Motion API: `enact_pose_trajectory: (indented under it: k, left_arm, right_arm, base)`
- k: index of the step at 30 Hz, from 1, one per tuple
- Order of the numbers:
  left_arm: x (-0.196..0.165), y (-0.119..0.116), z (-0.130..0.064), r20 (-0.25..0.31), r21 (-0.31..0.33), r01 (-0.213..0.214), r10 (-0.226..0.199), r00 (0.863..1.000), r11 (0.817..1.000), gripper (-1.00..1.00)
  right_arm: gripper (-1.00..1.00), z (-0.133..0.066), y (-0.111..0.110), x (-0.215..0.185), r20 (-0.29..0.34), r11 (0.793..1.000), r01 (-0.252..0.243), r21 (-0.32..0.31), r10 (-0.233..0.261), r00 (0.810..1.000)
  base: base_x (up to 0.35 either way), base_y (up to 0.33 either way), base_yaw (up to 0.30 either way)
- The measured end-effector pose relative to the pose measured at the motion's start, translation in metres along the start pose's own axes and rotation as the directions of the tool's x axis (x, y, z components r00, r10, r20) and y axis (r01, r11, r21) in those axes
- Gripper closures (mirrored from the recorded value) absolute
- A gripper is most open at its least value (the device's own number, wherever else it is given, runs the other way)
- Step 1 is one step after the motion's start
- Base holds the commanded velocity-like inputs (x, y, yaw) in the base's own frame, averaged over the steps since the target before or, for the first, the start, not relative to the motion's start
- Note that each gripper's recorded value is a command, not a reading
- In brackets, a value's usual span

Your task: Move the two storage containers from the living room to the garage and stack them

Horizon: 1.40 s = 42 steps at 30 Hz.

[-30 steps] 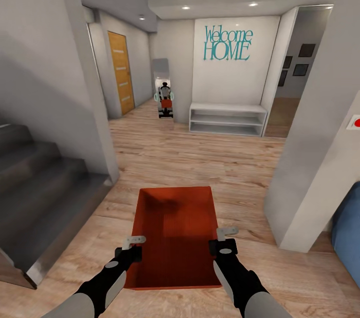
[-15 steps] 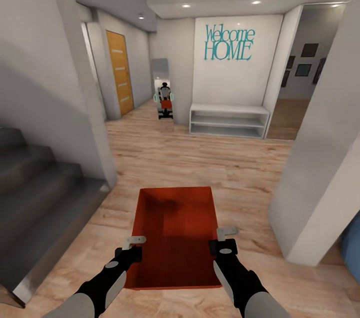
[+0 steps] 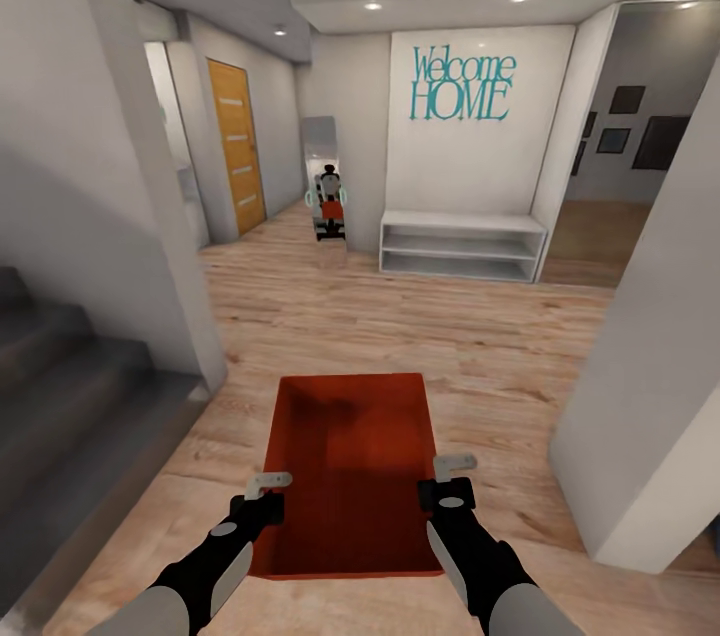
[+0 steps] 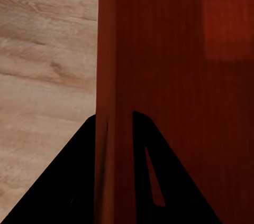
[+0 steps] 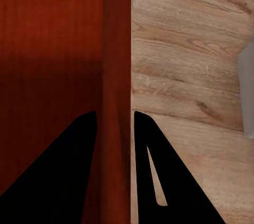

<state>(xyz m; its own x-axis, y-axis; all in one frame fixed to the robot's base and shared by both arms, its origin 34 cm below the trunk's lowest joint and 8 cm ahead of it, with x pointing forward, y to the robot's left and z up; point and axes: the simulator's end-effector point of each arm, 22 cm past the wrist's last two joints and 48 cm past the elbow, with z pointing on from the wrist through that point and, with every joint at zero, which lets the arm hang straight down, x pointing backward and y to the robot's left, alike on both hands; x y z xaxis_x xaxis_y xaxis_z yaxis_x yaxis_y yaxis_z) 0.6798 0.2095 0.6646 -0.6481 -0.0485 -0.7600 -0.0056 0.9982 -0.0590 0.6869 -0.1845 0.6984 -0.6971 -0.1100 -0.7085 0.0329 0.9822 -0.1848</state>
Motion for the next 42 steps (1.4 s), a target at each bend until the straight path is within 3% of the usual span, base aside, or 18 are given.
enact_pose_trajectory:
  k: [42]
  left_arm:
    - [0.0003,0.0000,0.0000,-0.001,0.000,0.000,0.000,1.000,1.000,1.00]
  right_arm:
    - [1.00,0.0000,-0.0001,0.0001,0.000,1.000,0.000,0.000,0.000,1.000]
  base:
    - [0.339,0.000,0.000]
